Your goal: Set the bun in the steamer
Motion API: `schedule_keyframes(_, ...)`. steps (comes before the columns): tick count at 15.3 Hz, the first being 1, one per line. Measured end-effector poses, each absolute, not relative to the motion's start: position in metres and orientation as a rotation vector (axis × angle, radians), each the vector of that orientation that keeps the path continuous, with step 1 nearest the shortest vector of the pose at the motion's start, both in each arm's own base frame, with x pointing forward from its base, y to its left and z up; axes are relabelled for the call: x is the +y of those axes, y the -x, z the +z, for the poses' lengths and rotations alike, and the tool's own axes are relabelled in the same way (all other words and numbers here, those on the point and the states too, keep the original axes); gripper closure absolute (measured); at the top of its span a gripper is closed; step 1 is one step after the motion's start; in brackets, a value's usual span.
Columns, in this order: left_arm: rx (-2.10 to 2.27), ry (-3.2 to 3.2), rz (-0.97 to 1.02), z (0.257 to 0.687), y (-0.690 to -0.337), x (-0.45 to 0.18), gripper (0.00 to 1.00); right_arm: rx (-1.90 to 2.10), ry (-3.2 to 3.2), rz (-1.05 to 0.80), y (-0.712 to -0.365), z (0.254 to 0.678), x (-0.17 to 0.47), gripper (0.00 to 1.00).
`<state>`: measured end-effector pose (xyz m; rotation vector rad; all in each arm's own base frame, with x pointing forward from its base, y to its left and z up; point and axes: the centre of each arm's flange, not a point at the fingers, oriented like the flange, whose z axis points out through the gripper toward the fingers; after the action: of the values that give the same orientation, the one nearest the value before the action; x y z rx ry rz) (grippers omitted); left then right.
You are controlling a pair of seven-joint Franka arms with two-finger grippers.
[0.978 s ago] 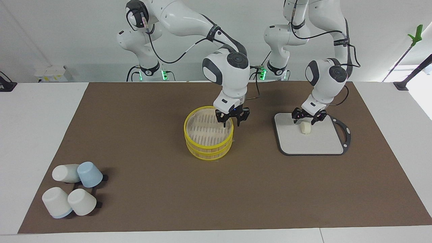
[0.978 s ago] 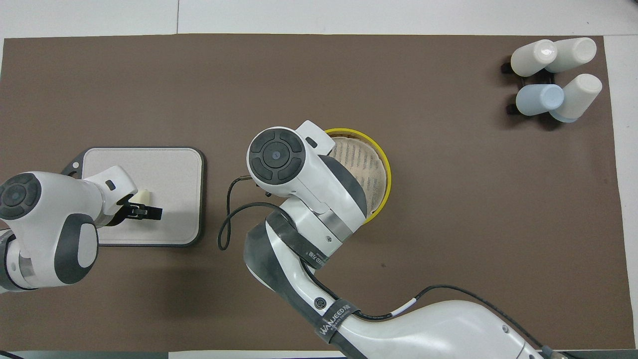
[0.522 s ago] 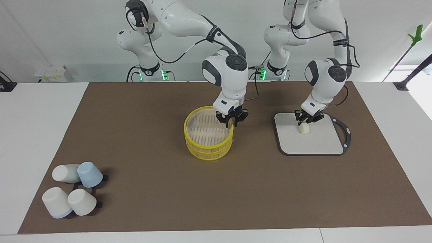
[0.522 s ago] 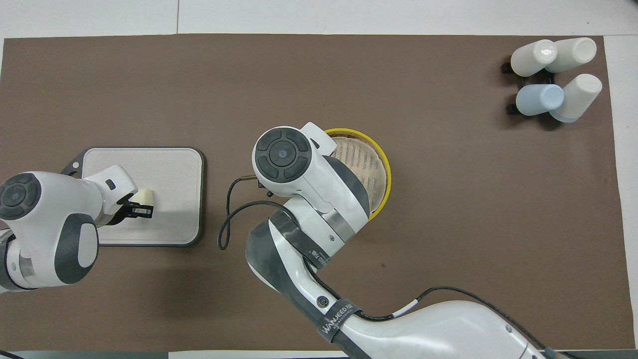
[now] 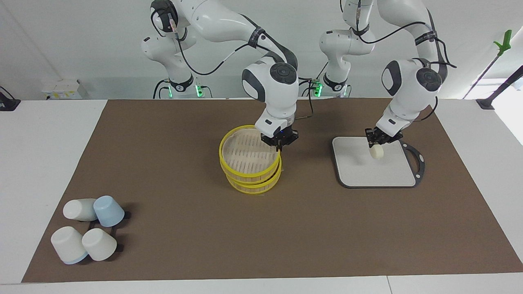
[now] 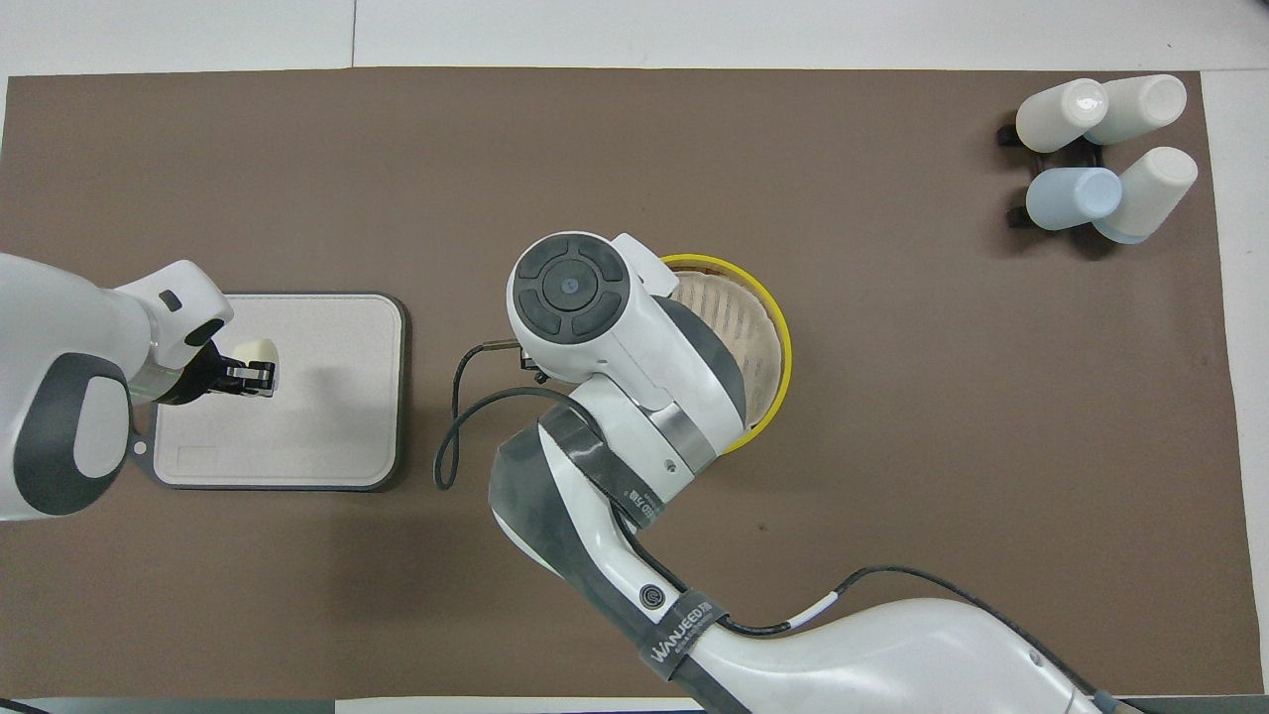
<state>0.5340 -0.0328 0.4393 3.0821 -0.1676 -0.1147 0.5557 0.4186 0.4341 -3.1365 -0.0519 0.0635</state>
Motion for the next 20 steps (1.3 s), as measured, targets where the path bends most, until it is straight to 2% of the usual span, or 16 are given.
schedule_keyframes(2, -0.122, -3.065, -0.116, 0.476, -0.541, -0.047, 0.75, -0.103, 3.152, 0.106, -0.579, 0.477, 0.363, 0.93)
schedule_keyframes(4, -0.067, -3.049, -0.097, 0.499, -0.543, -0.072, 0.75, -0.153, 3.167, 0.208, -0.593, 0.519, 0.279, 0.93)
schedule_keyframes(6, 0.029, -3.038, -0.068, 0.510, -0.541, -0.119, 0.75, -0.215, 3.177, 0.302, -0.600, 0.545, 0.196, 0.93)
schedule_keyframes(8, 0.130, -3.024, -0.004, 0.507, -0.533, -0.195, 0.76, -0.288, 3.199, 0.350, -0.602, 0.557, 0.131, 0.93)
schedule_keyframes(11, 0.238, -2.987, 0.063, 0.472, -0.516, -0.330, 0.76, -0.359, 3.200, 0.403, -0.601, 0.555, 0.074, 0.93)
schedule_keyframes(14, 0.204, -2.991, 0.069, 0.403, -0.497, -0.421, 0.76, -0.384, 3.177, 0.454, -0.599, 0.543, 0.041, 0.93)
schedule_keyframes(17, 0.139, -3.012, 0.072, 0.345, -0.481, -0.459, 0.76, -0.402, 3.170, 0.465, -0.597, 0.537, 0.042, 0.93)
schedule_keyframes(20, 0.149, -3.005, 0.106, 0.336, -0.489, -0.457, 0.74, -0.431, 3.170, 0.456, -0.595, 0.535, 0.052, 0.93)
